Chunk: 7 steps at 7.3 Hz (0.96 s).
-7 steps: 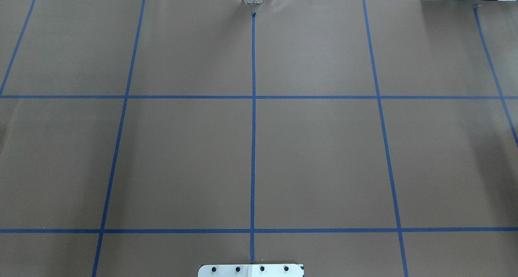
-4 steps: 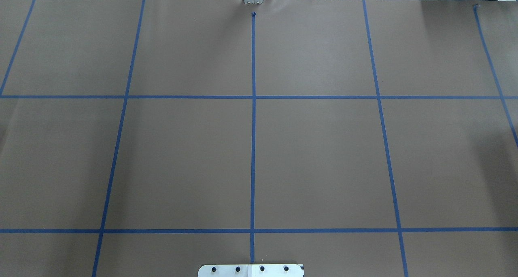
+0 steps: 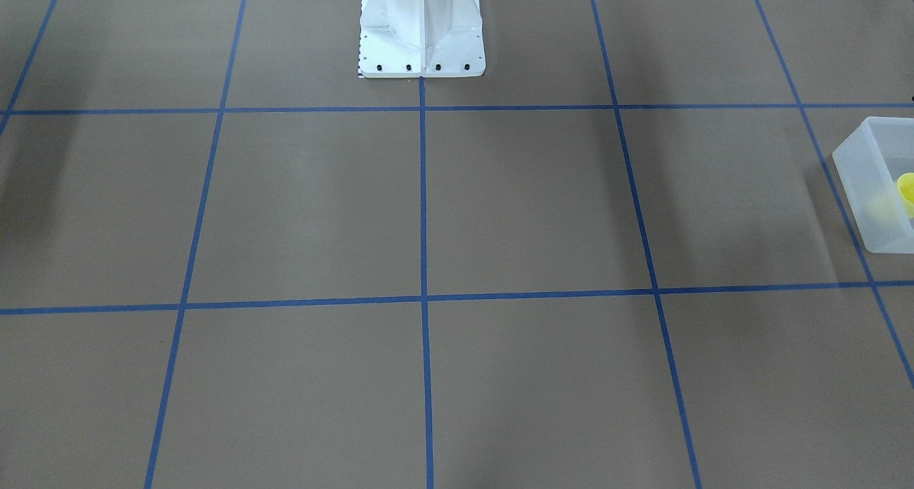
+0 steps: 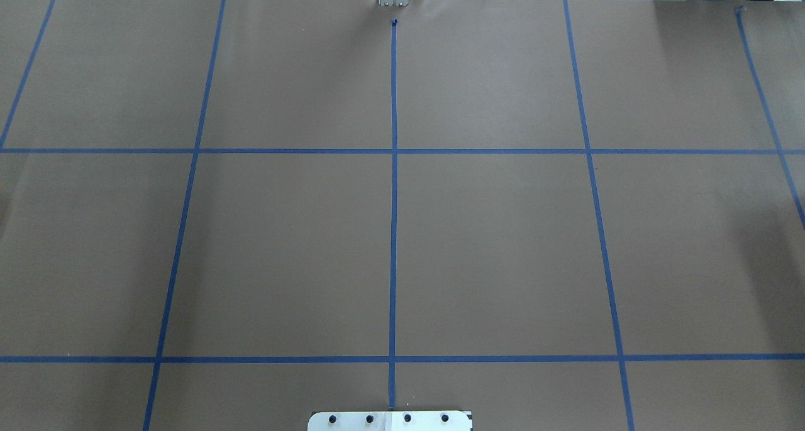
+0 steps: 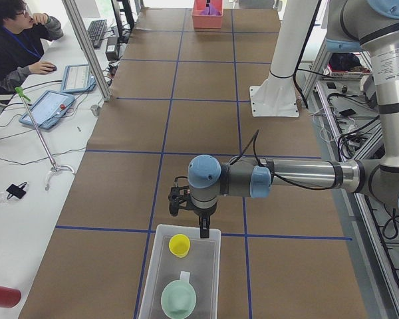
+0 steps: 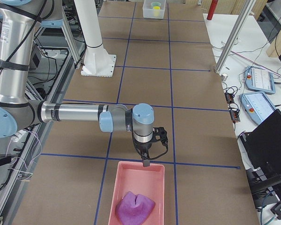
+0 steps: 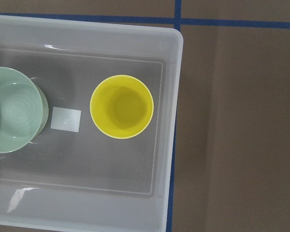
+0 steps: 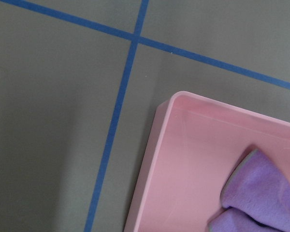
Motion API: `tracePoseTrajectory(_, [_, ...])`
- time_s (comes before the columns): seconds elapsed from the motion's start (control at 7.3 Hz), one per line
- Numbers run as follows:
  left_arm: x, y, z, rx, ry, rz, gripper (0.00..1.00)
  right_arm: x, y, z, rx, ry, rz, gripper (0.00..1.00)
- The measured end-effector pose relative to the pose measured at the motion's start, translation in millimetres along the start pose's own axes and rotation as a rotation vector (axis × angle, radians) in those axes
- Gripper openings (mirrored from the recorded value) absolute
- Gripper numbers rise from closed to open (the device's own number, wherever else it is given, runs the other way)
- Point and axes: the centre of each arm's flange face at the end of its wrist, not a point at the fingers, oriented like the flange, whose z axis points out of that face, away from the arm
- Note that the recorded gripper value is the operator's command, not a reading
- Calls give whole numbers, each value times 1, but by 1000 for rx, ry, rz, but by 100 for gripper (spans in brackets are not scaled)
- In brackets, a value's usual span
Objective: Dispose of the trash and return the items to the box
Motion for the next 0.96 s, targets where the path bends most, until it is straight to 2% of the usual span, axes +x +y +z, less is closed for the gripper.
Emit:
tracePoseTrajectory(0.14, [0,0,0,1,0,1,99,-3,1,3,-26,-56,28,100])
tracePoseTrajectory(0.27, [0,0,0,1,1,1,99,-6,-4,1,-26,-85,35,100])
tracePoseTrajectory(0.41, [1,-1,0,2,1,2,99,-8,-11,-2,-19,-90,40,100])
tracePoseTrajectory(0.68, [1,-1,-1,2,2,2,99,-6,-13,-3,-20,-78,58,100])
tracePoseTrajectory(0.82, [1,-1,-1,2,2,2,99,-3,-11,-4,-24,-46,56,100])
tracePoseTrajectory(0.96, [1,0,-1,2,2,2,99,1,-9,-7,-30,11,53,100])
